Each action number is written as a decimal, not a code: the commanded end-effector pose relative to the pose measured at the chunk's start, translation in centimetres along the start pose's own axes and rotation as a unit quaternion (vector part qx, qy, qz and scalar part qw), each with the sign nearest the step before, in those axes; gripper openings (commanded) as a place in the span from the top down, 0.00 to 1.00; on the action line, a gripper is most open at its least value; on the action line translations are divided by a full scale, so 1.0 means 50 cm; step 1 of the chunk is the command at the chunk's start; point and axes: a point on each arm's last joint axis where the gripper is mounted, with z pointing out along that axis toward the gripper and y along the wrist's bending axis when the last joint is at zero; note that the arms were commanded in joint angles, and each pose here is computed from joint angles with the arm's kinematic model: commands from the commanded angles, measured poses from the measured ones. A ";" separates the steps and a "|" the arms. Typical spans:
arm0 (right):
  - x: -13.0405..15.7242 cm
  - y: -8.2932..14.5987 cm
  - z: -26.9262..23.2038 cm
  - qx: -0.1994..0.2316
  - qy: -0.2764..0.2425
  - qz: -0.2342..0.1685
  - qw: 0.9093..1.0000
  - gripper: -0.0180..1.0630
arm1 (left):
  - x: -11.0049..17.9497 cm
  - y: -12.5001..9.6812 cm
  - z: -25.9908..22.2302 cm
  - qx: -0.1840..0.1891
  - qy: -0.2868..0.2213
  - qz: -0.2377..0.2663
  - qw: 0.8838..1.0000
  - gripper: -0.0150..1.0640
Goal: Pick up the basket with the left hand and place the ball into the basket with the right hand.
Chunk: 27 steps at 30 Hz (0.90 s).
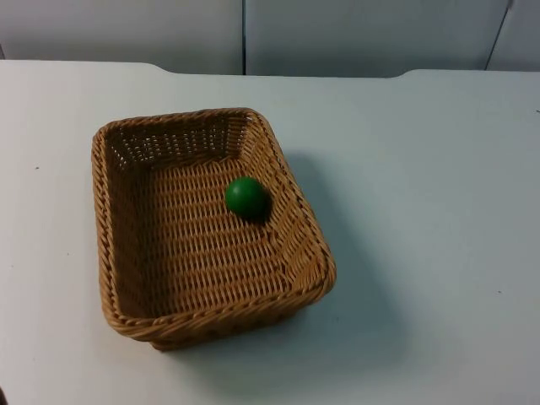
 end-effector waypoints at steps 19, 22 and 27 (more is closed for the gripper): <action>0.138 0.031 -0.035 -0.057 -0.065 0.052 0.995 0.99 | 0.097 -0.011 0.086 0.017 0.097 -0.008 0.995 0.99; 0.138 0.031 -0.035 -0.056 -0.067 0.052 0.995 0.99 | 0.102 -0.011 0.083 0.016 0.090 -0.008 0.996 0.99; 0.137 0.033 -0.035 -0.011 -0.065 0.078 0.995 0.99 | 0.103 -0.012 0.081 0.015 0.085 -0.008 0.996 0.99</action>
